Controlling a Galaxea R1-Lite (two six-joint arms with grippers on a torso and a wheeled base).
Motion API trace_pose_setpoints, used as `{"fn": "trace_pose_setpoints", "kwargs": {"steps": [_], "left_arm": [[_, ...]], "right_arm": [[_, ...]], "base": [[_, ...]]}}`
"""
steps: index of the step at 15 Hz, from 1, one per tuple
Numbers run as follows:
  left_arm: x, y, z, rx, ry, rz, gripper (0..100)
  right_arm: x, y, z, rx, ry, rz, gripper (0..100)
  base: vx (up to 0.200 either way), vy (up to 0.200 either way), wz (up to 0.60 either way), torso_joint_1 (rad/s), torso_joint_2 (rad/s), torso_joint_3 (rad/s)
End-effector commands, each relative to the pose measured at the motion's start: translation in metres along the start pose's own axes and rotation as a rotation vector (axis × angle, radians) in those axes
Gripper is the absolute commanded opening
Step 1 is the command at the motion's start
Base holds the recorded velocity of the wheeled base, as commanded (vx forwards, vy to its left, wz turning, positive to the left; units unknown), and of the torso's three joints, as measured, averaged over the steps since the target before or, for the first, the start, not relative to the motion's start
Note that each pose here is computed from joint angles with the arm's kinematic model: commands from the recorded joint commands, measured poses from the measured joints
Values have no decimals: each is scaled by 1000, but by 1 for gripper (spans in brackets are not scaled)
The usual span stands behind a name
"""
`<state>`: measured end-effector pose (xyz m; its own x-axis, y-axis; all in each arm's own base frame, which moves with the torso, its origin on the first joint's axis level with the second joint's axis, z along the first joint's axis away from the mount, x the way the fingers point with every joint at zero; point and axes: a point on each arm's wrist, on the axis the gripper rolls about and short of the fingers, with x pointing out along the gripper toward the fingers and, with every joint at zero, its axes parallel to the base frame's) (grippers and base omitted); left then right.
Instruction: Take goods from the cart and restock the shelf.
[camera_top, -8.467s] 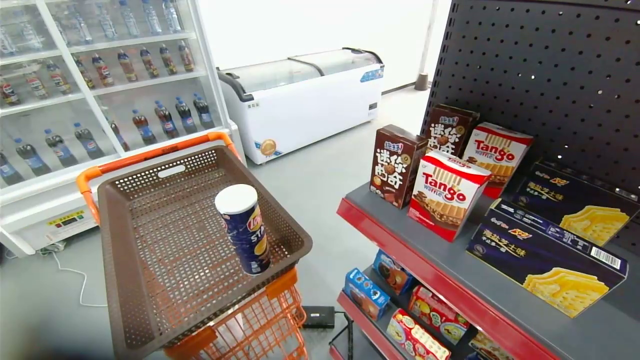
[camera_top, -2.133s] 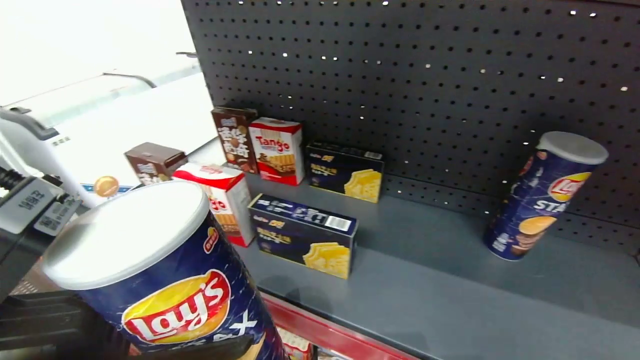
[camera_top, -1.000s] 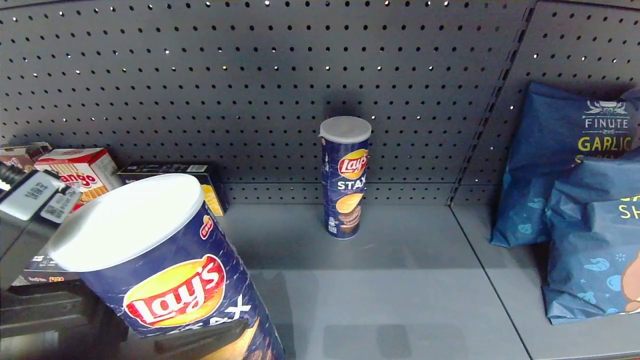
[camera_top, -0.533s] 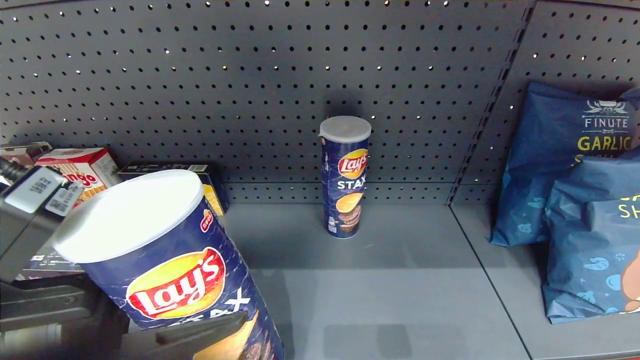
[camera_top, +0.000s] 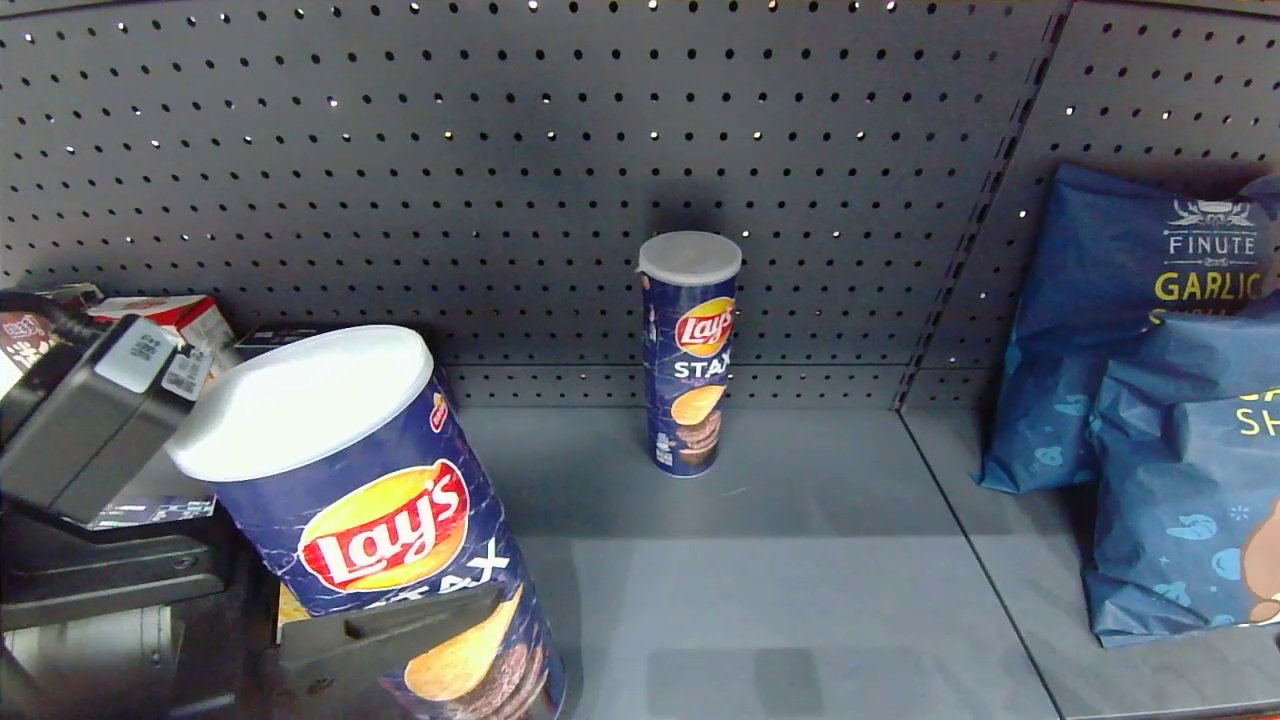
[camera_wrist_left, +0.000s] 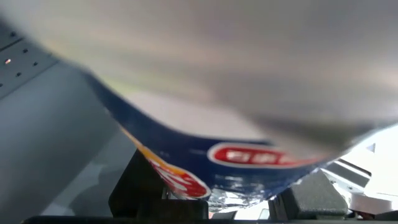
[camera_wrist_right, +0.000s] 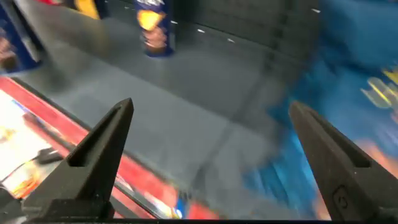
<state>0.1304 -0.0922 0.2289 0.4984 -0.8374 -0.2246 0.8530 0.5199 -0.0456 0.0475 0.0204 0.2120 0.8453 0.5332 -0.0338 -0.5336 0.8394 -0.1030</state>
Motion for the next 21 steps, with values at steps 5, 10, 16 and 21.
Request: {"fn": "trace_pose_setpoints", "kwargs": {"steps": [5, 10, 16, 21], "left_arm": [[1, 3, -1, -6, 7, 20, 0], [0, 3, -1, -7, 4, 21, 0], [1, 3, -2, -9, 10, 22, 0], [1, 3, -2, -11, 10, 24, 0]], "right_arm": [[119, 4, 8, 14, 138, 247, 100], [198, 2, -12, 1, 71, 235, 100], [255, -1, -11, -4, 43, 238, 100], [297, 3, -23, 0, 40, 256, 100]], "base": [[0, 0, 0, 0, 0, 0], [0, 0, 0, 0, 0, 0], [0, 0, 0, 0, 0, 0], [0, 0, 0, 0, 0, 0]]}}
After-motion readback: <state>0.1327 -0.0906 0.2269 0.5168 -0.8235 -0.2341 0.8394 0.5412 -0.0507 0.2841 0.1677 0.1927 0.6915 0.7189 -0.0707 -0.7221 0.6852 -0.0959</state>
